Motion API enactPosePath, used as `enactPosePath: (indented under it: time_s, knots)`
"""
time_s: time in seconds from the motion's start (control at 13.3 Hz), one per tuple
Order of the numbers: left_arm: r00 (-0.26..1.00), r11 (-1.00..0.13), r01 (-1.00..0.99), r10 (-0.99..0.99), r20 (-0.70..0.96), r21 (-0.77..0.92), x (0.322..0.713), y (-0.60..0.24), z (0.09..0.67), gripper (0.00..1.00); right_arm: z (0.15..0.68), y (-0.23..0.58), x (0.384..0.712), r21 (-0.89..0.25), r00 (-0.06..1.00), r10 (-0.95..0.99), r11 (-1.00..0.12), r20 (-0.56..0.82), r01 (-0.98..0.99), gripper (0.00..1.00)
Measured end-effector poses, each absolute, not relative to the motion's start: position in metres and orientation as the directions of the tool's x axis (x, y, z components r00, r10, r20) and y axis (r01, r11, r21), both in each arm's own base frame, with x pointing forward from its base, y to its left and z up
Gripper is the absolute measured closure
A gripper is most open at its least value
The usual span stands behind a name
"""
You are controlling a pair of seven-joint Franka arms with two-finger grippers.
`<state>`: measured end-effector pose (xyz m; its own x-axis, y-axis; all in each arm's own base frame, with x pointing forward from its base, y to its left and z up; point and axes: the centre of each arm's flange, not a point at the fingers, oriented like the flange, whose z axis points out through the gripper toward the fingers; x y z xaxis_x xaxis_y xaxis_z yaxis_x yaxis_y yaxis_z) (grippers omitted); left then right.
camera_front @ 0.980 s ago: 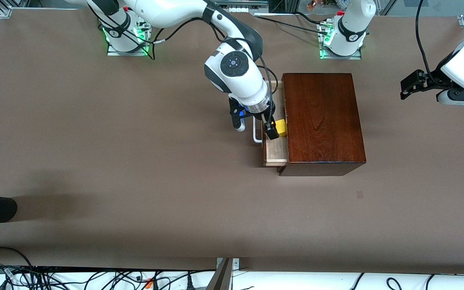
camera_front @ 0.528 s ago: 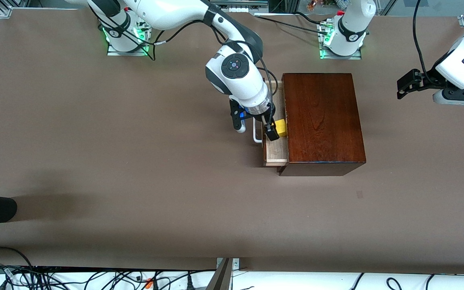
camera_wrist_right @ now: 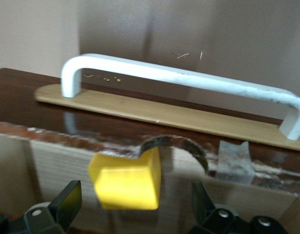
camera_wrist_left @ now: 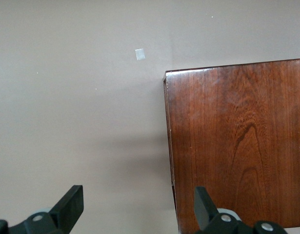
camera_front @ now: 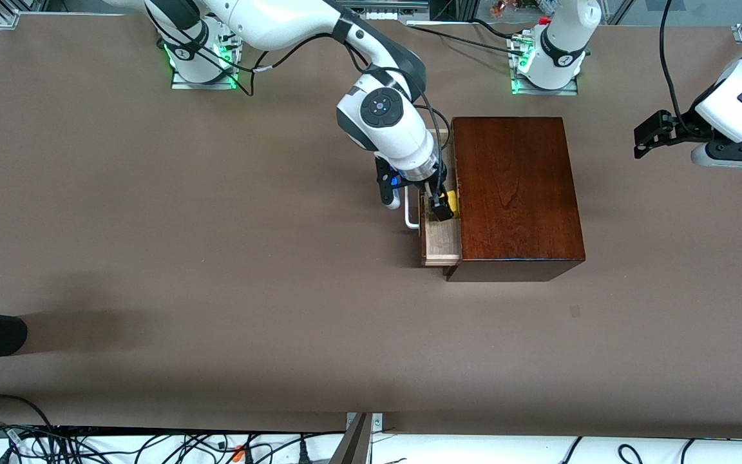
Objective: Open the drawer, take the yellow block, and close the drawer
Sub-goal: 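Lower the right gripper and grasp the yellow cube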
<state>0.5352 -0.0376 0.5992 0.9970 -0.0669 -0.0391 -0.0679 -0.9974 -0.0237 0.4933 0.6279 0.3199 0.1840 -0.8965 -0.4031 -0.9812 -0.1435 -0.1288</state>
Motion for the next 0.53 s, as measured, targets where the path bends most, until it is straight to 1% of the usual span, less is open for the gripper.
enactPosePath:
  time_s: [0.38,0.45,0.53]
  knots:
    - [0.996,-0.996,-0.085,-0.084,-0.035,-0.025,0.535,-0.047,0.601,0.0,0.304,0.631,0.494,-0.138,0.18,-0.893,-0.134,-0.412,-0.981,0.0]
    - [0.996,-0.996,-0.085,-0.084,-0.032,-0.025,0.535,-0.047,0.603,0.0,0.303,0.631,0.494,-0.138,0.18,-0.893,-0.134,-0.412,-0.981,0.09]
    - [0.996,-0.996,-0.084,-0.083,-0.028,-0.025,0.535,-0.046,0.604,0.0,0.303,0.631,0.494,-0.139,0.18,-0.893,-0.134,-0.412,-0.981,0.23]
